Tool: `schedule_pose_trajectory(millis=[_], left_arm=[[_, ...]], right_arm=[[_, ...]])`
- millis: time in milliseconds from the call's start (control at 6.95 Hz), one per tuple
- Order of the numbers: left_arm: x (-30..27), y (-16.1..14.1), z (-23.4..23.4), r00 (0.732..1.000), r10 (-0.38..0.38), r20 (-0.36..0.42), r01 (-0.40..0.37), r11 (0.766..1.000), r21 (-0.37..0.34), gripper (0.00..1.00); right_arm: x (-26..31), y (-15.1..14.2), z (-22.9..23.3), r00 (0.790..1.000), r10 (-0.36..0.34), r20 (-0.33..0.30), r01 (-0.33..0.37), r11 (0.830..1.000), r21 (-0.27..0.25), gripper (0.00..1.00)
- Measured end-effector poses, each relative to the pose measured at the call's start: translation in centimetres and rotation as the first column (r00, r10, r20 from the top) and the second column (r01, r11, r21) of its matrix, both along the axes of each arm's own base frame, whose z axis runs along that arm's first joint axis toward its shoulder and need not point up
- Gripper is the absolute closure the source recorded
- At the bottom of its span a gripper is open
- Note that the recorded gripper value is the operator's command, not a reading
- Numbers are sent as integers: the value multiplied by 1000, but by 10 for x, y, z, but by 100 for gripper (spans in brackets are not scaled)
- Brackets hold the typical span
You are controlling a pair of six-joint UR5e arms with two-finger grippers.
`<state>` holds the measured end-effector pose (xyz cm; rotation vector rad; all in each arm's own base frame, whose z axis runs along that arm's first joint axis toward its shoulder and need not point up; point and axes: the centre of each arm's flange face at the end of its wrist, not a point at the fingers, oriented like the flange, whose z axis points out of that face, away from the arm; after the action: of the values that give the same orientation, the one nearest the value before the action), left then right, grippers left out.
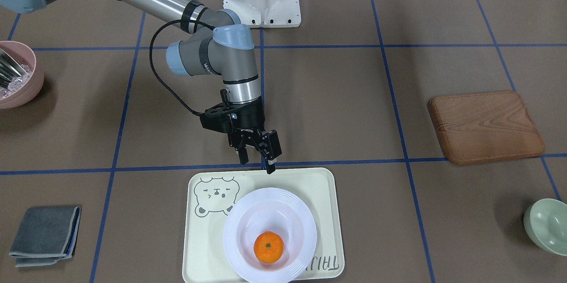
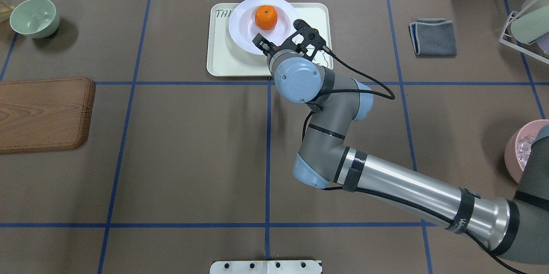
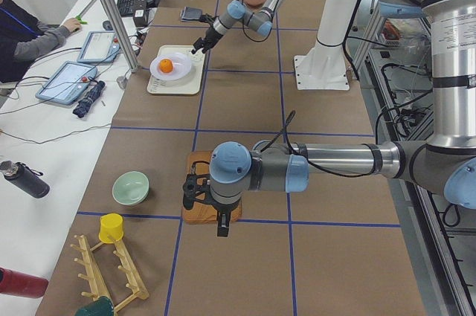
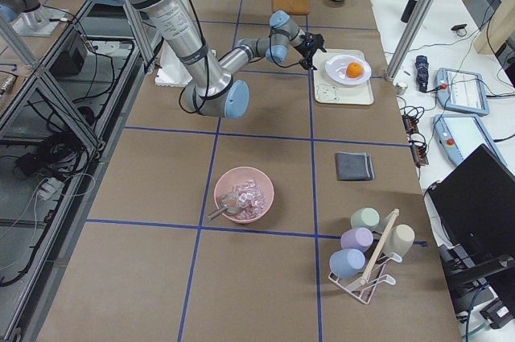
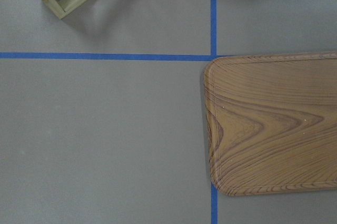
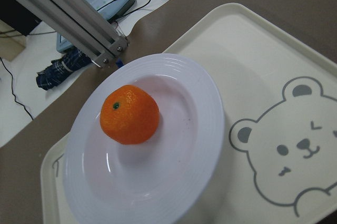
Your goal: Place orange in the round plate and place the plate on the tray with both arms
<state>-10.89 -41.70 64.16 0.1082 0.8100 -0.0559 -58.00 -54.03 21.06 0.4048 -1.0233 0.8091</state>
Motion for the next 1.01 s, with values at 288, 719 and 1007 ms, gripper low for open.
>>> schedule_pose_trajectory(millis=[288,719,1007], left_arm=[[0,-1,-2,1000,-1,0,1,1000,1,2],[11,-9,-11,1000,20,6,-20,1000,12,2],[21,-13,-15,999,45,9,-46,999,23,2]], right_arm=[[58,-27,47,929,-268,-253,275,961,-9,0],[232,-75,148,741,-546,-391,592,806,-5,0],[379,-94,231,629,-630,-455,704,711,-10,0]])
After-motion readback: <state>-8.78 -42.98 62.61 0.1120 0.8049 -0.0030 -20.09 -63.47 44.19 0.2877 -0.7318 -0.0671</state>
